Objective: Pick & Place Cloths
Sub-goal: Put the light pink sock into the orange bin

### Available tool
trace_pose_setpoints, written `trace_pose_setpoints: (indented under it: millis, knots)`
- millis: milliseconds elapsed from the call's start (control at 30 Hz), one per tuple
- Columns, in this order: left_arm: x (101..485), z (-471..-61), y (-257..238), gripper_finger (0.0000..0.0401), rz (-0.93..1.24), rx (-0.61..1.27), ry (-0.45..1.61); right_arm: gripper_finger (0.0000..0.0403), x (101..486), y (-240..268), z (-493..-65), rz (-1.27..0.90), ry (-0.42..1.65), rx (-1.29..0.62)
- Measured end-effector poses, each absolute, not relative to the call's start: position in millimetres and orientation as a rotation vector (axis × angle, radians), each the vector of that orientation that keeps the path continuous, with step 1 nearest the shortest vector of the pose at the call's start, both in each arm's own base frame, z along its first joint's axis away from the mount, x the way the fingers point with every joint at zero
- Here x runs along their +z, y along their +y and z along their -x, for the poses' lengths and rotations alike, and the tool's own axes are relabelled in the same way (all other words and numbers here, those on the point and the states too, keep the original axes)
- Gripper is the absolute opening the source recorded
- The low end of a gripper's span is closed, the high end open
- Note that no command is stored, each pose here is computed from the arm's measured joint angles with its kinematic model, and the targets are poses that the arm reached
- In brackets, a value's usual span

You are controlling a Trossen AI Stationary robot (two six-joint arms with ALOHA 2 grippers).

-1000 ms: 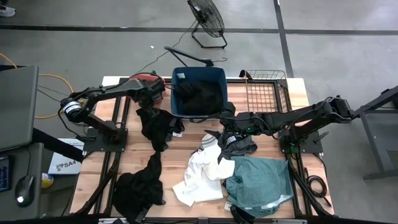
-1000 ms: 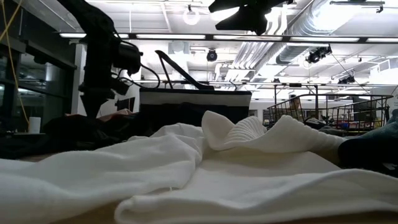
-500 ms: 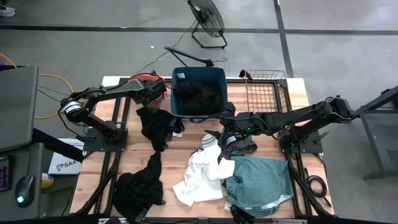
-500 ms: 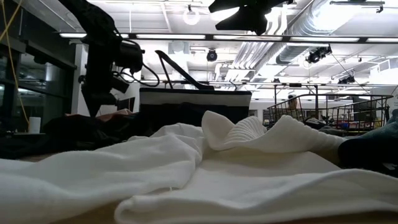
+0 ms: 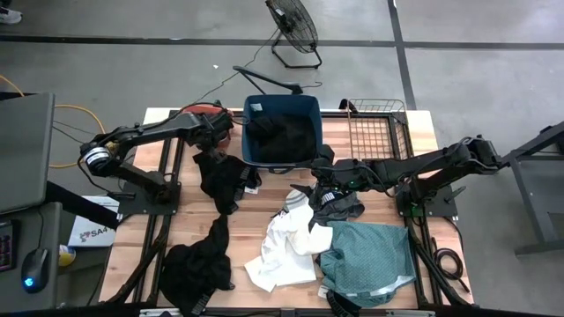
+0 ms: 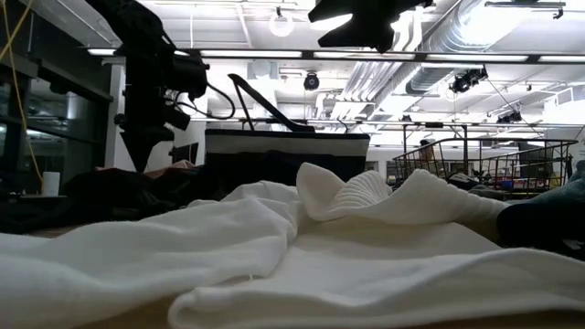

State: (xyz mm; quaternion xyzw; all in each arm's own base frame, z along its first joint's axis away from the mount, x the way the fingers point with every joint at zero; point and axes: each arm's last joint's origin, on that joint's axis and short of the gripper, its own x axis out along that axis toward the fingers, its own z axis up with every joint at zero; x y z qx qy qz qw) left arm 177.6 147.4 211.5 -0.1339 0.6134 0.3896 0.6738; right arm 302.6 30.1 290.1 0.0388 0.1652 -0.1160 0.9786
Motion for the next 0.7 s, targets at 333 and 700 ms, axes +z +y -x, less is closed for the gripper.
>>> trace_pose_setpoints:
  millis: [333, 700]
  knots:
    - [194.9, -178.0, 144.3, 0.0000, 0.330, 0.821, 1.395, 0.0303, 290.0, 30.1, -302.6, -0.096, 0.331, -0.236]
    - [185.9, -170.2, 145.1, 0.0000, 0.216, 0.999, 1.432, 0.0303, 290.1, 30.0, -302.6, -0.094, 0.331, -0.238]
